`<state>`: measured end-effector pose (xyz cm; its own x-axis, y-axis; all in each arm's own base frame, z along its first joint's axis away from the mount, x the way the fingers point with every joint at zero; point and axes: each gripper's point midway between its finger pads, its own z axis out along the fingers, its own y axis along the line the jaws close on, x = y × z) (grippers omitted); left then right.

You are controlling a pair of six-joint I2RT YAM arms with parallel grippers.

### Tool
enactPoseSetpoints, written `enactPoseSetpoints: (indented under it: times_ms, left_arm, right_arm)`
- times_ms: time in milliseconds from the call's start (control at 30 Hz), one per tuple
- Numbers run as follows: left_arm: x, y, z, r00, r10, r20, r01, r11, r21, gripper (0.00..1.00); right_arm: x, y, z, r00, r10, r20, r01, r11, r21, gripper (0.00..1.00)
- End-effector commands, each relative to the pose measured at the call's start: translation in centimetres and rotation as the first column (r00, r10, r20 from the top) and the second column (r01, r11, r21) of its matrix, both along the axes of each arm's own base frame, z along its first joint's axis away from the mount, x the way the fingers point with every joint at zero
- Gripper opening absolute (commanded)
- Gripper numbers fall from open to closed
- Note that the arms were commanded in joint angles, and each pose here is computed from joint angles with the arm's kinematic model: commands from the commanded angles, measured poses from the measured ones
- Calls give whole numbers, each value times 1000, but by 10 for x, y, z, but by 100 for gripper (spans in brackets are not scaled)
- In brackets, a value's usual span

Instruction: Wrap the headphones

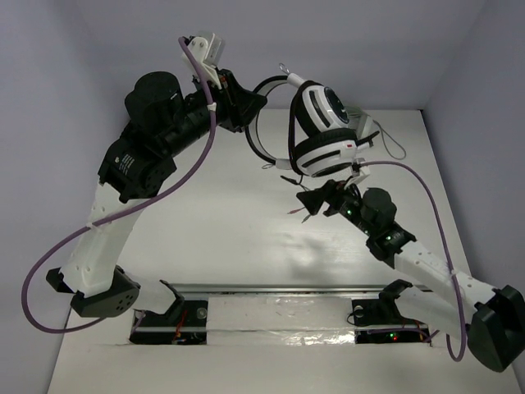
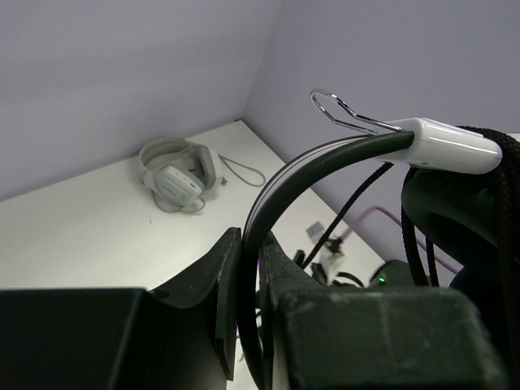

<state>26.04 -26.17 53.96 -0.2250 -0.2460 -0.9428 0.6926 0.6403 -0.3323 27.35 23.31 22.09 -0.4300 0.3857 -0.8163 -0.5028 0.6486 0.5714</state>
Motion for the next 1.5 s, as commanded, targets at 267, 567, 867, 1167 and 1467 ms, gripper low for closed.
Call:
enactPoseSetpoints:
  times_ms: [267,567,867,1167,1467]
  left_arm:
    - [-3,11,58,994,47,103,-28,983,-184,0]
    - [-6,14,62,993,47,111,-26,983,-184,0]
    - [-3,11,61,994,44,99,-25,982,-190,0]
    - [26,33,68,967,233,100,-208,956,-207,0]
    - [107,74,41,866,498,39,-485,857,-171,0]
  right_arm:
    - [-9,0,36,993,32,115,-39,998,58,98]
    - [11,16,18,993,84,84,-78,995,-70,95]
    - [26,46,13,981,177,85,-176,984,-15,83]
    - [7,56,-31,983,177,-43,-179,983,-49,0]
    - [-75,89,-88,956,202,-214,-242,954,-179,0]
